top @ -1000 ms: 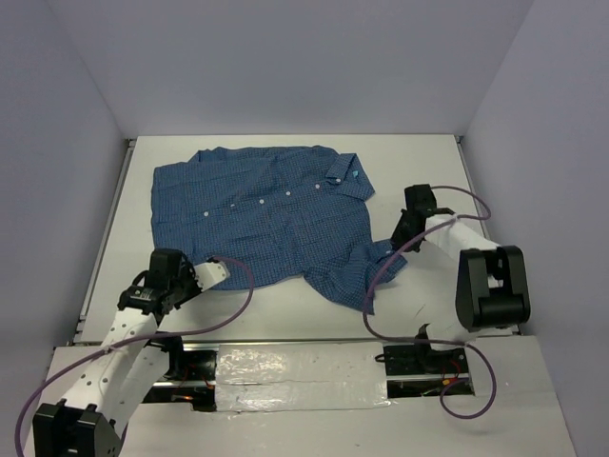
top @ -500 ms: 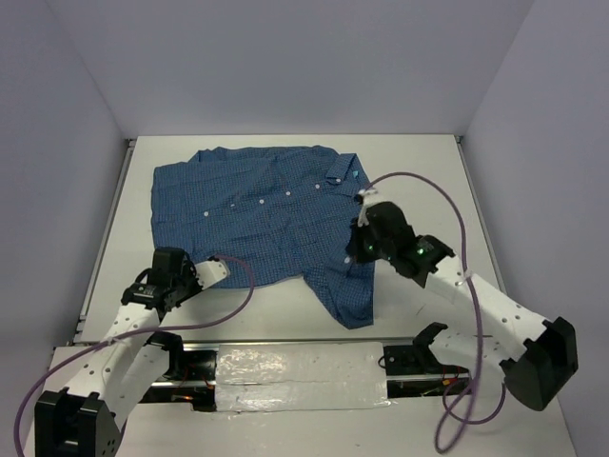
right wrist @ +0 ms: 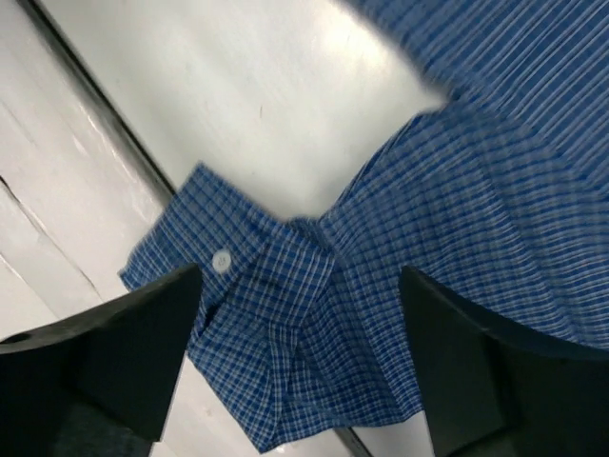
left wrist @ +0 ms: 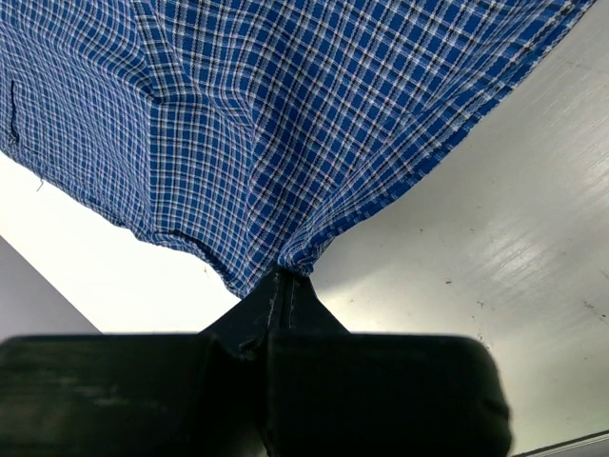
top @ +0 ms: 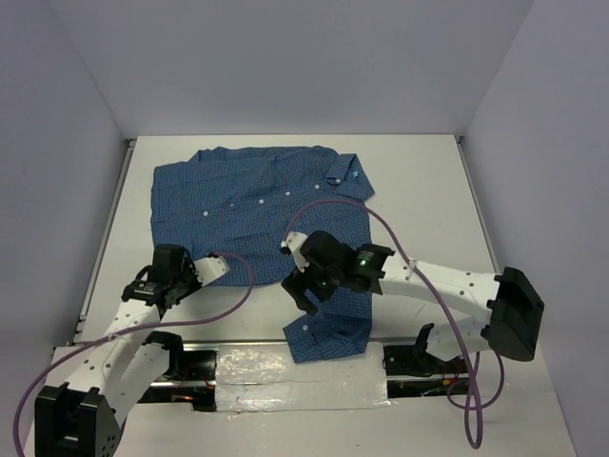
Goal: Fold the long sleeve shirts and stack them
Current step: Flatten the shirt out
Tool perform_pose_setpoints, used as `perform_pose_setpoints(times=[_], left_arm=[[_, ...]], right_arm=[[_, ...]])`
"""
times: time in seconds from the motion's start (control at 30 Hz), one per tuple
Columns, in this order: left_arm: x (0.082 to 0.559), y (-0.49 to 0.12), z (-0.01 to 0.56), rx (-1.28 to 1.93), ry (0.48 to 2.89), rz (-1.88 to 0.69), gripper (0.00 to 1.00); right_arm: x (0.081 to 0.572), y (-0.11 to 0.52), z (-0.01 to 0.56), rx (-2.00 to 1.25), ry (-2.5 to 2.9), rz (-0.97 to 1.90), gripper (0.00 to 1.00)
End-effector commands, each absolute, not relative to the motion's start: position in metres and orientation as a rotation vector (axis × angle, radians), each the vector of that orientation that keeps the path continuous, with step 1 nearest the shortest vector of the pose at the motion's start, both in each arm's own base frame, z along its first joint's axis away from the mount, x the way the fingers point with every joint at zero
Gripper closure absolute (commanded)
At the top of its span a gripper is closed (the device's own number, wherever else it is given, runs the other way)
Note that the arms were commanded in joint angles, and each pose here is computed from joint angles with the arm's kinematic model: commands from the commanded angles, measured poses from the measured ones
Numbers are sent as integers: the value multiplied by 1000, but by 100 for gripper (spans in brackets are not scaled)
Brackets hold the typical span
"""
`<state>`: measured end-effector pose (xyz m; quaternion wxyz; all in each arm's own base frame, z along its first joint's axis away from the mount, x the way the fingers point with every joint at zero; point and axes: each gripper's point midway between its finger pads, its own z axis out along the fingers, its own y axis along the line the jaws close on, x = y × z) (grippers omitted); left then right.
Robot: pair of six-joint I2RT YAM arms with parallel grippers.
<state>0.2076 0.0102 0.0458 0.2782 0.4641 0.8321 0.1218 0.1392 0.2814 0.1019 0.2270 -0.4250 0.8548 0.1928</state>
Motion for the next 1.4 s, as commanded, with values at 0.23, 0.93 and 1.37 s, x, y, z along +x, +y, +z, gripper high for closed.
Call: perform_pose_setpoints(times=[0.23, 0.93, 1.37], left_arm=[[207, 15, 58, 1184, 2232, 363, 100], [219, 14, 52, 1166, 2279, 342, 100], [216, -21, 85, 1301, 2112, 133, 100]], right_arm=[[326, 189, 199, -158, 2215, 511, 17], [427, 106, 18, 189, 2740, 189, 30], [374, 51, 26, 530, 2684, 235, 100]])
